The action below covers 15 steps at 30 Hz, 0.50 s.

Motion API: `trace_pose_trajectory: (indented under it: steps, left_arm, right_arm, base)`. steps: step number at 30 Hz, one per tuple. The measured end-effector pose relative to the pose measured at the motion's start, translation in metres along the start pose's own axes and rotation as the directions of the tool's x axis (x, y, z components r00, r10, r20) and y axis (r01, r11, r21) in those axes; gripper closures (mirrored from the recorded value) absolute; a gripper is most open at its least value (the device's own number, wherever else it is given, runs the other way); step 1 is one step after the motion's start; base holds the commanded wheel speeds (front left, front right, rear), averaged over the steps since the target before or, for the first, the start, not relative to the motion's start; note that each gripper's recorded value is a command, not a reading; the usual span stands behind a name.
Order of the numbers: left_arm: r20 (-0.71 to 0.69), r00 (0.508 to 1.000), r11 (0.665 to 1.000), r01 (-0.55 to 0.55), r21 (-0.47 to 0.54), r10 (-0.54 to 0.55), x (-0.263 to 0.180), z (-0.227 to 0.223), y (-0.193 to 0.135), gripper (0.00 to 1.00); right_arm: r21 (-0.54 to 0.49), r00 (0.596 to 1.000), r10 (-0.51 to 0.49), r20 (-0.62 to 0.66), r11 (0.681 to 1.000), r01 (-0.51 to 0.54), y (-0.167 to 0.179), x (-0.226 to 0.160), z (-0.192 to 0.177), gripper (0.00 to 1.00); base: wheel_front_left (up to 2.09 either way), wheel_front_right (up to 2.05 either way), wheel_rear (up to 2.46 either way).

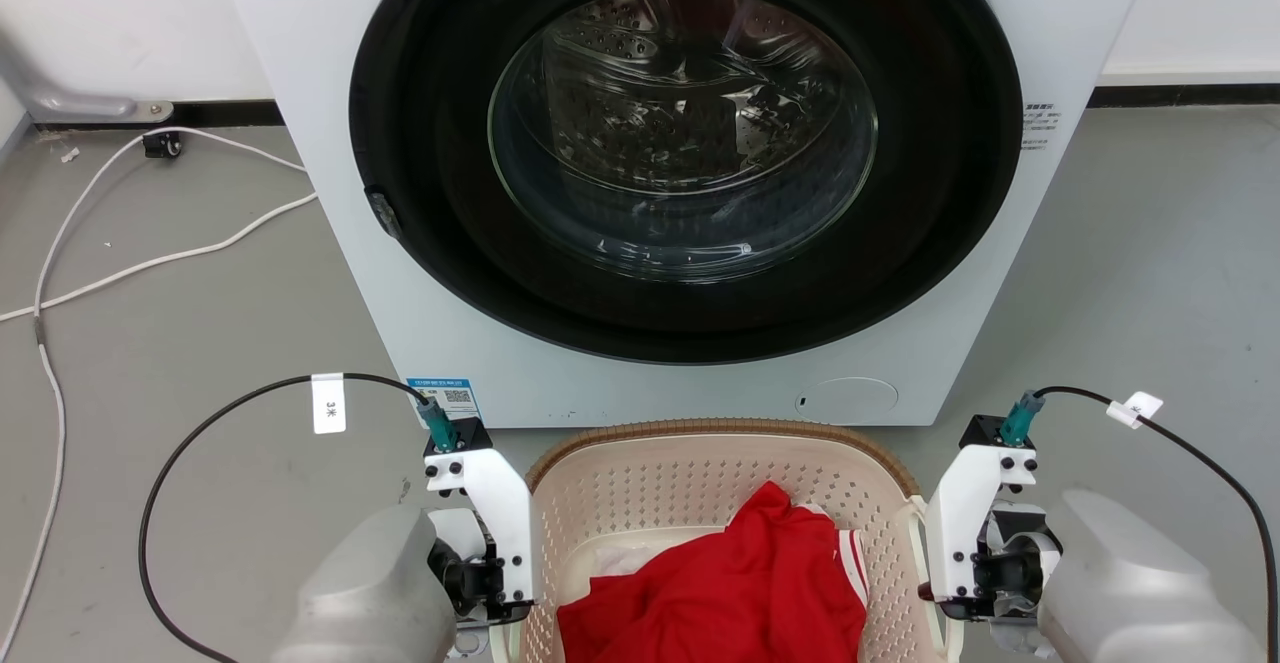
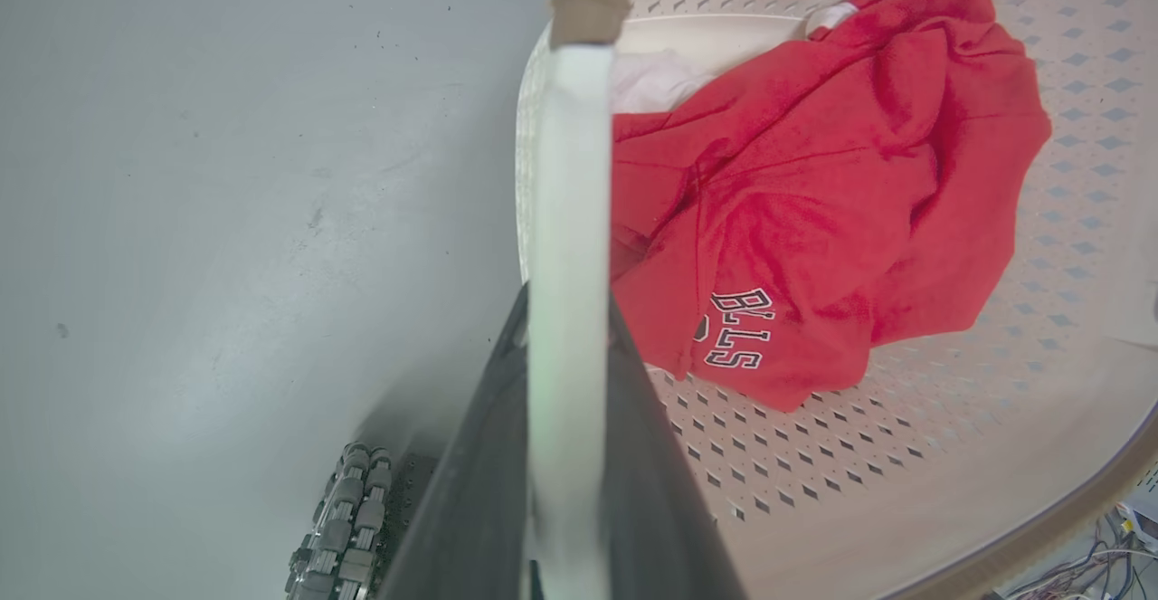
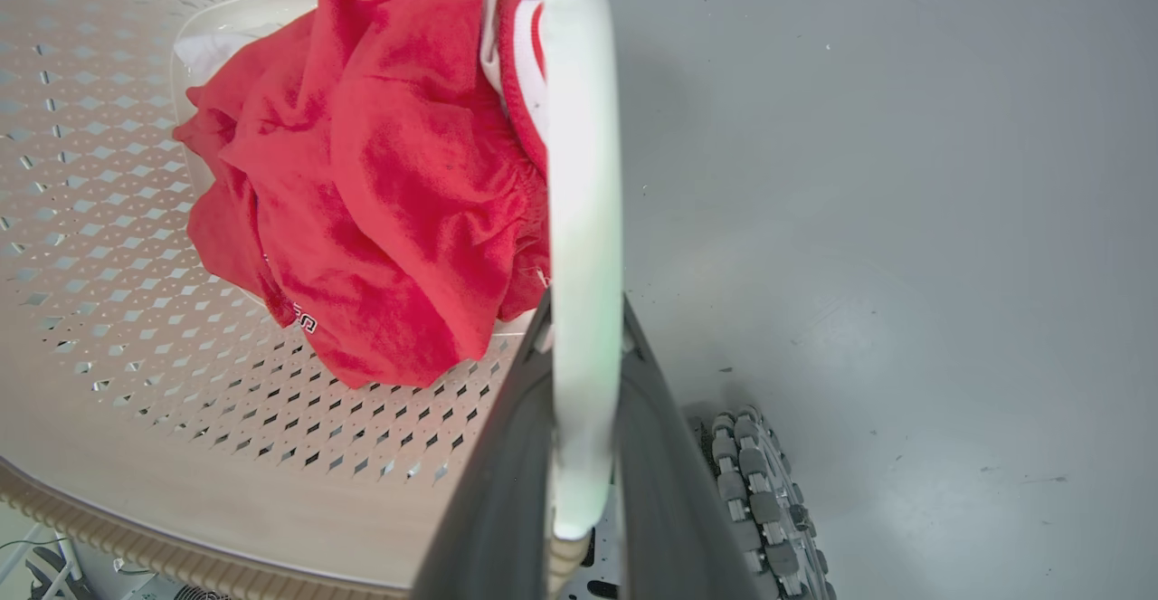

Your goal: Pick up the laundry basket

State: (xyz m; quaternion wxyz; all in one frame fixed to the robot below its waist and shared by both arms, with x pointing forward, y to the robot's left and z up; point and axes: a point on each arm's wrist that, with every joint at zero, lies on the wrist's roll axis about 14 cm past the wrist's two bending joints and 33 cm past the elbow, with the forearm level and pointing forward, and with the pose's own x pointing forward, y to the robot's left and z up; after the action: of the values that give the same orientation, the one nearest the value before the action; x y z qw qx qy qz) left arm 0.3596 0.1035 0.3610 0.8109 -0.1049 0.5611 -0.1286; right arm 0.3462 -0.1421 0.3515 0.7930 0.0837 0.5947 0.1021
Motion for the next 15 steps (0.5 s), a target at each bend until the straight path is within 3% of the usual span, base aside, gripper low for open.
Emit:
trace_pose_trajectory:
  steps: [15]
  left_arm:
    - [0.004, 1.000, 1.000, 0.001, 0.001, -0.001, 0.0006, -0.0006, 0.0000, 1.00]
  right_arm:
    - [-0.001, 1.000, -0.001, 0.000, 1.000, 0.001, -0.0001, 0.0004, 0.0001, 1.00]
  base:
    - [0.00, 0.00, 0.00]
